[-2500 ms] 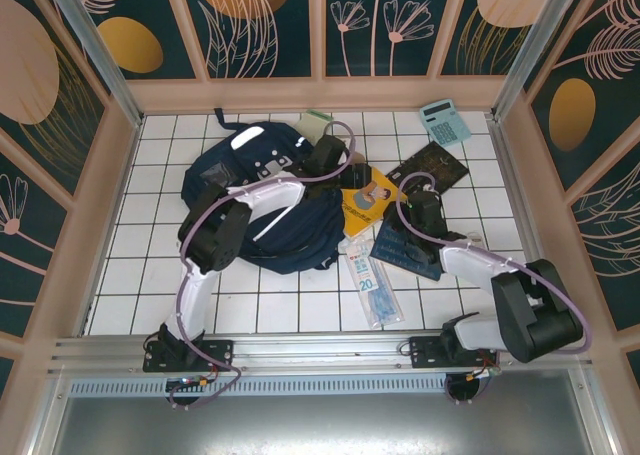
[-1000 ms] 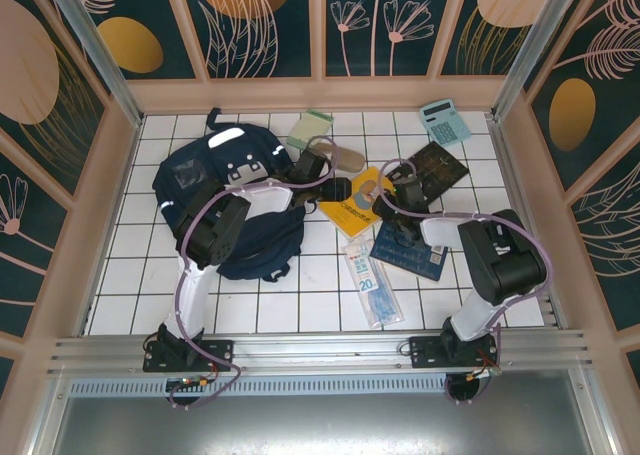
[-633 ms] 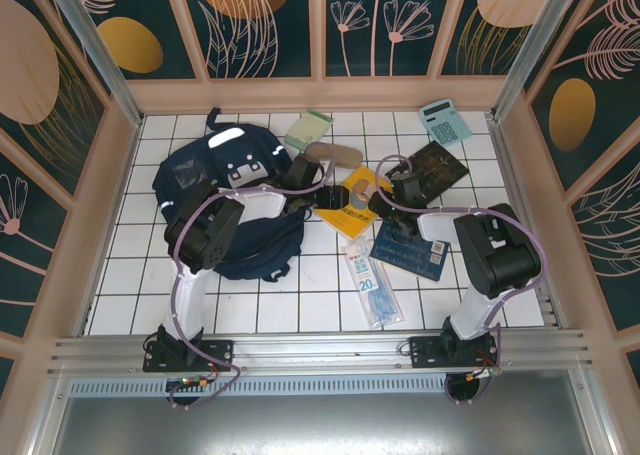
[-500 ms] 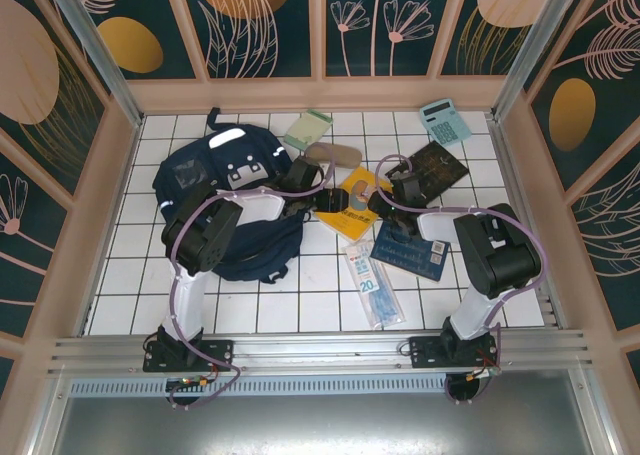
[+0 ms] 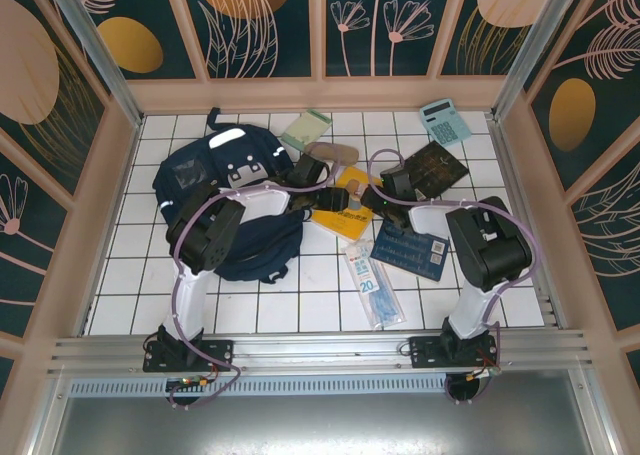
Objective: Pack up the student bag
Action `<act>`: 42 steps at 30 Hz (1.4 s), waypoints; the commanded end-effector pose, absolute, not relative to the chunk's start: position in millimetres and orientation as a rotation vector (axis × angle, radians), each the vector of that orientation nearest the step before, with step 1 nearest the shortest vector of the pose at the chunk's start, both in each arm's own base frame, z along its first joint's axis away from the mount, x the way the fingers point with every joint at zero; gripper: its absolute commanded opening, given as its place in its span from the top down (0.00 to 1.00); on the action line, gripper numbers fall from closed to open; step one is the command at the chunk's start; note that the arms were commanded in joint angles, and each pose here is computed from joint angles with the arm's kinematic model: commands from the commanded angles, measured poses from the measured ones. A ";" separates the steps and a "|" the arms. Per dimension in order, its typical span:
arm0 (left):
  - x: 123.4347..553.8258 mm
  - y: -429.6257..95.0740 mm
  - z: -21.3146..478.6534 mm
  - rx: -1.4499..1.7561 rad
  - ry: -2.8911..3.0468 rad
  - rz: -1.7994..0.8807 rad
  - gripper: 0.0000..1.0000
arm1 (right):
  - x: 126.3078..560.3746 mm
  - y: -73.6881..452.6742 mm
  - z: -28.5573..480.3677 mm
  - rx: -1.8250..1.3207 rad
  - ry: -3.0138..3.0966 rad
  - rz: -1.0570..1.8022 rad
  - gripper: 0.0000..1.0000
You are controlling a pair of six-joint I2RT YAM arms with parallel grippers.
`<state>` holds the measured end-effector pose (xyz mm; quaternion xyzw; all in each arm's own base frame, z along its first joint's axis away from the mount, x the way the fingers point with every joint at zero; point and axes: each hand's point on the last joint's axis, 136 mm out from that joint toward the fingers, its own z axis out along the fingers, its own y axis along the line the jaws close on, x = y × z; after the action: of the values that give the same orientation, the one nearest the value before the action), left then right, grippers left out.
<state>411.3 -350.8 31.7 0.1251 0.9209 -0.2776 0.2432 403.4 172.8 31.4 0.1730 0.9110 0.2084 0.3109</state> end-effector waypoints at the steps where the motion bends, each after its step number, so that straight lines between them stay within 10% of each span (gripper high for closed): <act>1: 376.1 -374.6 36.3 0.450 2.543 -1.019 0.29 | 412.3 200.1 41.6 0.365 2.390 0.666 0.47; 17: 379.8 -397.5 112.3 0.336 2.321 -1.482 0.31 | 418.4 199.1 48.0 0.381 2.362 0.683 0.47; 29: 395.6 -380.9 109.0 0.317 2.377 -1.241 0.92 | 422.7 197.3 82.4 0.341 2.285 0.692 0.44; 42: 388.0 -359.0 218.6 0.241 2.092 -1.312 1.00 | 377.6 189.3 176.2 0.192 2.070 0.844 0.31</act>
<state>385.0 -361.3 172.5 0.0905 0.8352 -0.4697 0.2715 392.3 184.7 177.1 0.1007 0.8326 0.3199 0.4408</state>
